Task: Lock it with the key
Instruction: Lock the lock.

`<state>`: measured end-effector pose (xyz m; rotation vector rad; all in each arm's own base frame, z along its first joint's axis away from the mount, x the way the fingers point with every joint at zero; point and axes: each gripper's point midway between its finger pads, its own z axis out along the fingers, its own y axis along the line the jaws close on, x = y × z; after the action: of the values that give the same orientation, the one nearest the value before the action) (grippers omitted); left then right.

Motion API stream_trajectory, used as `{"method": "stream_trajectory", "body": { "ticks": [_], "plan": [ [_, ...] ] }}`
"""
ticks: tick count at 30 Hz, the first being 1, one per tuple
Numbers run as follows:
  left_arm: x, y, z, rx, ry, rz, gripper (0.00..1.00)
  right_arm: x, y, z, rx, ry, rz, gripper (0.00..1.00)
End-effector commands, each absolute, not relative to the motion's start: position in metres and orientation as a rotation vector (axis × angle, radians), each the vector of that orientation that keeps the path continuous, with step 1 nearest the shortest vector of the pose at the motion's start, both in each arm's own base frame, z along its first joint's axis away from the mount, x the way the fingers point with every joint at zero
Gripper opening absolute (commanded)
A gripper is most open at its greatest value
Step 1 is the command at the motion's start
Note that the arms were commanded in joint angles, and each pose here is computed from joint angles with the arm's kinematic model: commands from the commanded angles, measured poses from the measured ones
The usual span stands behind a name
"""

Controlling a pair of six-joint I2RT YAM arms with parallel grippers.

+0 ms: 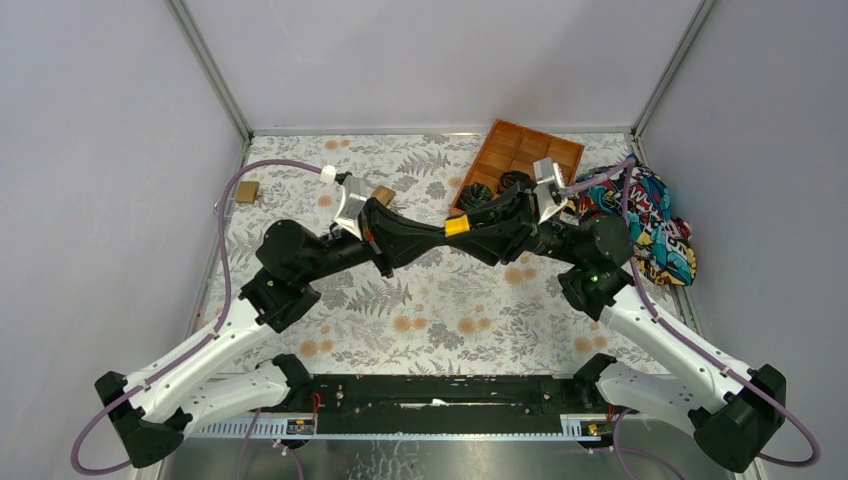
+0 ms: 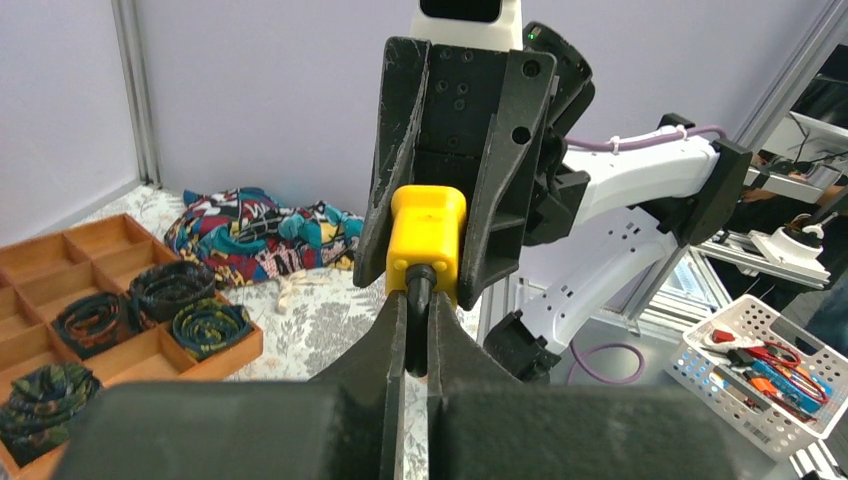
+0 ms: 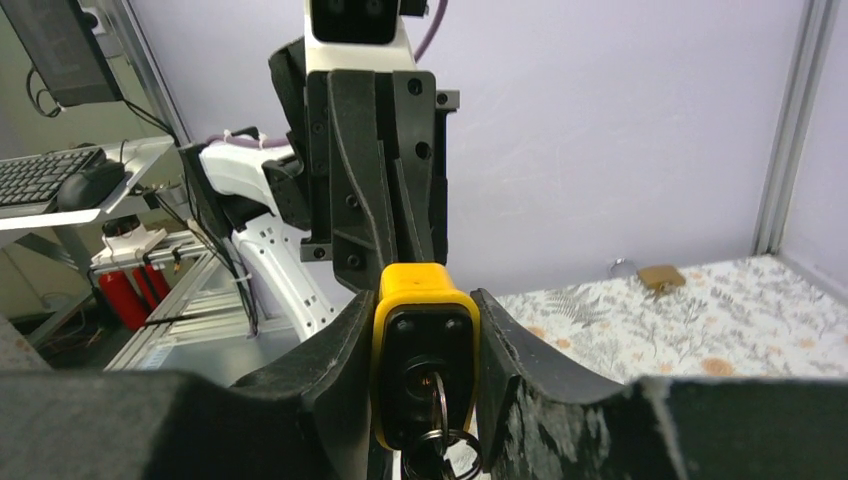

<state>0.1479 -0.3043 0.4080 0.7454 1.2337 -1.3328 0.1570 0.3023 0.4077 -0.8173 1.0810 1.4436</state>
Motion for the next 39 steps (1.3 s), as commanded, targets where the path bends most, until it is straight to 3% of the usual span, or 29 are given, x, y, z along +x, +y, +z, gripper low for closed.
{"method": "stream_trajectory", "body": {
  "ticks": [1,10,18,25,33,36,39],
  "plan": [
    [0.108,-0.359,0.38,0.956,1.267,-1.551,0.0,0.144,0.332,0.371,-0.917,1.17,1.569,0.0],
    [0.097,-0.378,0.386,1.097,1.207,-1.498,0.0,0.148,0.324,0.351,-0.817,1.2,1.607,0.0],
    [0.142,-0.357,0.369,1.284,1.251,-0.975,0.0,0.14,0.303,0.353,-0.997,1.259,1.434,0.0],
    [0.115,-0.373,0.378,1.255,1.208,-1.196,0.0,0.142,0.315,0.371,-0.917,1.14,1.593,0.0],
    [0.142,-0.335,0.374,1.171,1.282,-1.081,0.0,0.137,0.301,0.364,-1.056,1.271,1.407,0.0],
    [0.152,-0.323,0.373,1.157,1.295,-1.034,0.0,0.134,0.296,0.36,-1.091,1.3,1.366,0.08],
    [0.155,-0.314,0.363,1.179,1.326,-0.987,0.0,0.136,0.292,0.353,-1.108,1.346,1.323,0.25]
  ]
}}
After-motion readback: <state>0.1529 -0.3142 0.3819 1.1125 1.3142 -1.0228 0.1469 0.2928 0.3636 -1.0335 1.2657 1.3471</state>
